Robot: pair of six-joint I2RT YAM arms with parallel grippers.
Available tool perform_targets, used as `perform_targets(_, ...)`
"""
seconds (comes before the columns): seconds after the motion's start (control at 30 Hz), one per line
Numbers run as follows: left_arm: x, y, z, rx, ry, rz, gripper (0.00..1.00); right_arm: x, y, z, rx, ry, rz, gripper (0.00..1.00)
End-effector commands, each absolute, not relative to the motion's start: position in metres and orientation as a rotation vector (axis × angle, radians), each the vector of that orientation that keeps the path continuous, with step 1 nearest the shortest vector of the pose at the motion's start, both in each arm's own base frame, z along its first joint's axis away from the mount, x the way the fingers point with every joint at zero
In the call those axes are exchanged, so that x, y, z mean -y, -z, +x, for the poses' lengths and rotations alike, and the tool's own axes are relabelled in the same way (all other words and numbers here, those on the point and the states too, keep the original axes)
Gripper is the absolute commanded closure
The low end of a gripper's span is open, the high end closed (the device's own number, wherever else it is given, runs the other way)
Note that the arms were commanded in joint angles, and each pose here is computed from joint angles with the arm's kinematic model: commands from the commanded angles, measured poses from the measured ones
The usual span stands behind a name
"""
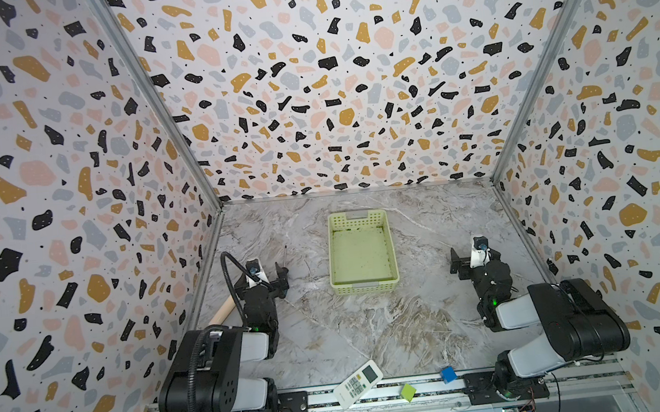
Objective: Put the screwdriver in the bin
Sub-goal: Pick up the screwdriver from the middle-left of the table.
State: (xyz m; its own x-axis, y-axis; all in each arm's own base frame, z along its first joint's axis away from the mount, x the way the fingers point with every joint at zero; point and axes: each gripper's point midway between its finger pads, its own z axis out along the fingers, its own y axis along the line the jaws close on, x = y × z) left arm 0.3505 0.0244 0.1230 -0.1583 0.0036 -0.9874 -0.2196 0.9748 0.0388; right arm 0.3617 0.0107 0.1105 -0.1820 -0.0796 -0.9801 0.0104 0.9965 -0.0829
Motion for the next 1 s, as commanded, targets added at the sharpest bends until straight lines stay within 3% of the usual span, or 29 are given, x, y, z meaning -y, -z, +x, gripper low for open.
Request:
perform_targets(0.0,-0.022,-0.133,0.352,-1.685,-0.196,-0.151,0.01,-0.011,-0.124,0.367,-1.713,0.080,-0.036,0.01)
perform_targets(0.57,-0.030,-0.142,0.353,-1.671,-0.220,-0.206,0.00,-0.010,-0.126,0.366,-1.701,0.074,-0.034,0.01)
perform_targets(0.73,-0.047,-0.175,0.376,-1.780,-0.324,-0.306,0.00,-0.009,-0.141,0.367,-1.716,0.083,-0.023,0.01)
perform_targets(0.97,-0.067,-0.241,0.363,-1.807,-0.373,-0.502,0.01,-0.021,-0.204,0.361,-1.639,-0.017,-0.022,0.01)
